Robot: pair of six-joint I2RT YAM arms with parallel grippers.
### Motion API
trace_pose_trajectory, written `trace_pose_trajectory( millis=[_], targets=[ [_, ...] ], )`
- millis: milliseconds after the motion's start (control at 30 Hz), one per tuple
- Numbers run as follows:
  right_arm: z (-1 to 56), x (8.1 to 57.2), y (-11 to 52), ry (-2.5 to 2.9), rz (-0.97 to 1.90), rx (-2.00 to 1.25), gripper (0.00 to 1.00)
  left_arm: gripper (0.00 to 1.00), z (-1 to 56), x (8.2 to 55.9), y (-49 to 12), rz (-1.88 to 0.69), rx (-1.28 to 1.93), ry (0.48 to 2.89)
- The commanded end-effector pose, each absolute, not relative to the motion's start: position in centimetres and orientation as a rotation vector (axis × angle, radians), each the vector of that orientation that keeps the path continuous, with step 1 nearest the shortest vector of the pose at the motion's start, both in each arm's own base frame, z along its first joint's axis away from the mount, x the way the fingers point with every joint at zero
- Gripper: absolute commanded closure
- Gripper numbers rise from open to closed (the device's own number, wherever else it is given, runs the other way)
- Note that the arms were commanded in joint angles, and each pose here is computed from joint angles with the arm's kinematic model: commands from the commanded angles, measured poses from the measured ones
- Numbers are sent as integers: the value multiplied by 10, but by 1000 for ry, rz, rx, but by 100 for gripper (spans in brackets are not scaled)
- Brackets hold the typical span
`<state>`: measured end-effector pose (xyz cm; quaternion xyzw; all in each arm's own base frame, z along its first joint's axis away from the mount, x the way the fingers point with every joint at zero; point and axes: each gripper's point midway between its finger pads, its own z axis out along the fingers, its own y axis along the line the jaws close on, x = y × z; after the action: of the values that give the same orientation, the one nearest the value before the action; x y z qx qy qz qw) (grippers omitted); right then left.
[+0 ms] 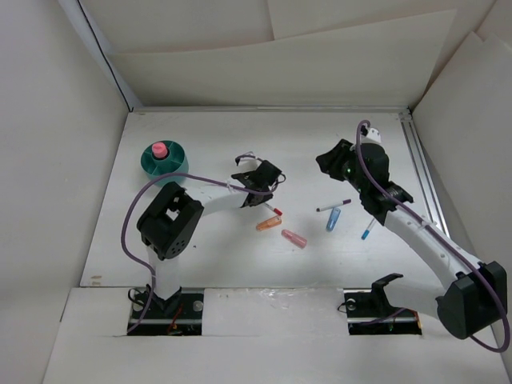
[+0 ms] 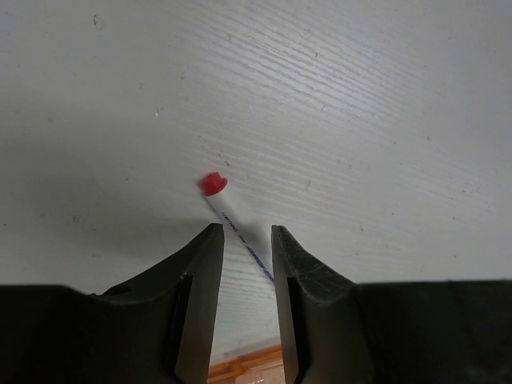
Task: Sort the stationery into containers
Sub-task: Pick up the pen from the center of the board.
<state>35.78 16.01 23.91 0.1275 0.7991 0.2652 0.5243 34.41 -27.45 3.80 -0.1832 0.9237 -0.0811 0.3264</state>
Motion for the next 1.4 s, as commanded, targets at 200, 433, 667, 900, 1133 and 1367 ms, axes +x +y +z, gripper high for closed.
trace_pose_trajectory(
  millis=[200,433,667,900,1133,1367],
  targets=[
    [263,358,162,1854,684,295,58,76,37,362,-263,-149,-542,2378],
    [265,358,164,1847,696,288,58,79,34,376,-261,-88,-525,2363],
    [264,356,163,1847,696,288,58,75,24,373,-253,-21,-485,2382],
    [268,355,163,1838,699,287,58,75,24,368,-260,-25,-452,2388],
    [268,355,163,1838,699,287,58,77,21,366,-261,-13,-441,2390],
    [268,354,164,1841,707,280,58,95,16,361,-267,-25,-424,2413]
  ],
)
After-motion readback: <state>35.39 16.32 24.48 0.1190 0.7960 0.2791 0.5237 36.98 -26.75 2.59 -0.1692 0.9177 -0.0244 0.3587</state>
